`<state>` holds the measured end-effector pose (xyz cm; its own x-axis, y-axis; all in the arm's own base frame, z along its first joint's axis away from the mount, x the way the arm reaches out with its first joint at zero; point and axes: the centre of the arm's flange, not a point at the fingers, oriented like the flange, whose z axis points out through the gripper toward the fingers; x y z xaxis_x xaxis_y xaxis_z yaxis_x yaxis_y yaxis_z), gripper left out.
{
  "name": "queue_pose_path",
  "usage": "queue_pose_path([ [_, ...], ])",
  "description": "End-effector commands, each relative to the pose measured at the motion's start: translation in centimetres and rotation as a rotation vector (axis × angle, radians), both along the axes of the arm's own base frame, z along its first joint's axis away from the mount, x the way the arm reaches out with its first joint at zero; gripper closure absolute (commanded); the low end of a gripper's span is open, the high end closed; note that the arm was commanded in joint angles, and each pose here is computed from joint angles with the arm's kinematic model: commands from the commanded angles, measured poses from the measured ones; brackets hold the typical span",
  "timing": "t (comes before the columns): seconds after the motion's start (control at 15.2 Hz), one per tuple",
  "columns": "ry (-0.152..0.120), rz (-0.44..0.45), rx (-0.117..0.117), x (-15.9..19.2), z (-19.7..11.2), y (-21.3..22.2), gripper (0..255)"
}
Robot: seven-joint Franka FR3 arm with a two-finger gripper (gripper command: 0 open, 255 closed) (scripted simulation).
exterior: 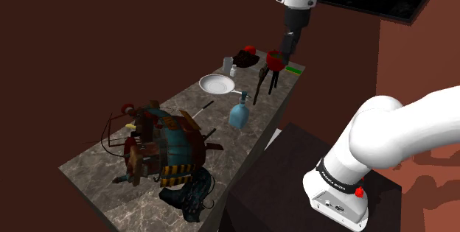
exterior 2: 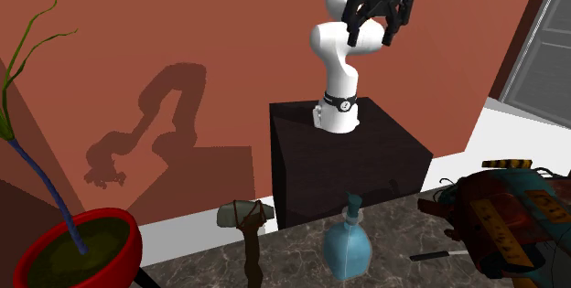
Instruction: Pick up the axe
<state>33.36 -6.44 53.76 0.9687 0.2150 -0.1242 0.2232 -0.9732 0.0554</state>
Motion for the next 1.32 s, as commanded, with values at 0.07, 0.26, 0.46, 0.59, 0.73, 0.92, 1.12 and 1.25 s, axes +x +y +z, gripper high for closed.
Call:
queue_pose_path([
  [0.07,0.024,0.072,0.001,1.4,-2.0,-3.3,0],
  [0.26,0.047,0.140,0.003,3.1,-3.8,-6.4,0],
  [0.46,0.071,0.208,0.004,5.1,-5.6,-9.4,0],
  [0.59,0.086,0.254,0.005,6.4,-6.9,-11.3,0],
  [0.73,0.102,0.299,0.007,7.9,-8.1,-13.2,0],
  [0.92,0.125,0.367,0.008,10.1,-10.0,-15.8,0],
  [1.12,0.148,0.435,0.010,12.5,-12.0,-18.3,0],
  [1.25,0.164,0.480,0.011,14.2,-13.4,-19.9,0],
])
